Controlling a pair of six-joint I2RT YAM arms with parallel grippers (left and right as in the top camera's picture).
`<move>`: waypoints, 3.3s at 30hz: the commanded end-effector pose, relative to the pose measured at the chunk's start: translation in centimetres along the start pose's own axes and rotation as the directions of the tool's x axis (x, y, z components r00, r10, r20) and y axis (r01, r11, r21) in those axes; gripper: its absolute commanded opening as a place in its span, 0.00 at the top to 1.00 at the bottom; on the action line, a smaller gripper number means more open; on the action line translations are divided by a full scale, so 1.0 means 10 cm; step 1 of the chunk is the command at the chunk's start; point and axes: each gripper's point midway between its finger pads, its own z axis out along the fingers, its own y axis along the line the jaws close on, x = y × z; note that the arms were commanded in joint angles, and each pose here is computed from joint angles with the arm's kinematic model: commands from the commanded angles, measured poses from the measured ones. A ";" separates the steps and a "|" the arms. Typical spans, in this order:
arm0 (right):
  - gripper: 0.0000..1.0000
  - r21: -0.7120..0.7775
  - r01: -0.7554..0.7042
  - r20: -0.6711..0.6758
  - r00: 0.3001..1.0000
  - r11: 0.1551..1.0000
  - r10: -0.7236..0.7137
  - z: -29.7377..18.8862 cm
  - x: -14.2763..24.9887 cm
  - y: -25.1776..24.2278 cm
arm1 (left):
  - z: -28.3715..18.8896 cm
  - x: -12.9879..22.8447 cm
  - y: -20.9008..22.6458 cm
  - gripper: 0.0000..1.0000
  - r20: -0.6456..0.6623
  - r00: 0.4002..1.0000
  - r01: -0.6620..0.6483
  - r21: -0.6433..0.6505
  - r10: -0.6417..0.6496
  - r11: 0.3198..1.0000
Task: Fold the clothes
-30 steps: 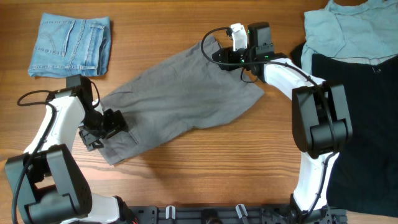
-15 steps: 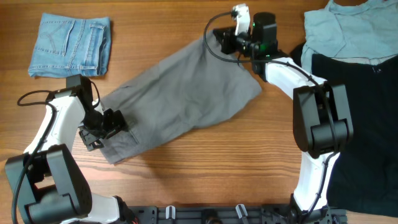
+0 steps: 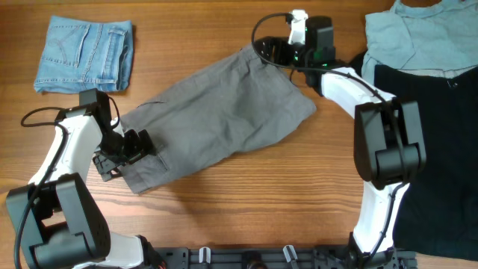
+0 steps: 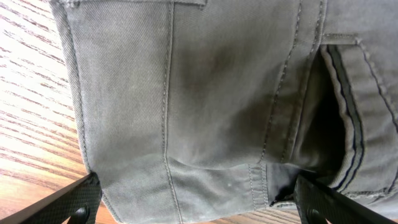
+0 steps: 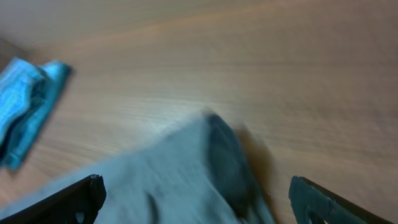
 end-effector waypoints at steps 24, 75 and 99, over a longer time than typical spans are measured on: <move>0.90 0.035 -0.032 -0.643 0.765 0.999 0.047 -1.23 1.70 0.41 | -0.30 -0.22 -0.83 0.95 0.169 0.973 -0.181 0.146 0.155 0.973; 0.90 0.337 -0.181 -0.616 0.700 0.924 0.361 -1.15 1.99 -0.15 | 0.39 0.16 -0.96 0.91 0.070 0.975 -0.218 0.156 0.210 0.963; 0.78 0.031 -0.106 -0.469 0.876 0.994 0.109 -1.66 1.07 0.46 | -0.42 -0.10 -0.18 0.04 0.021 0.994 0.103 0.196 -0.109 0.975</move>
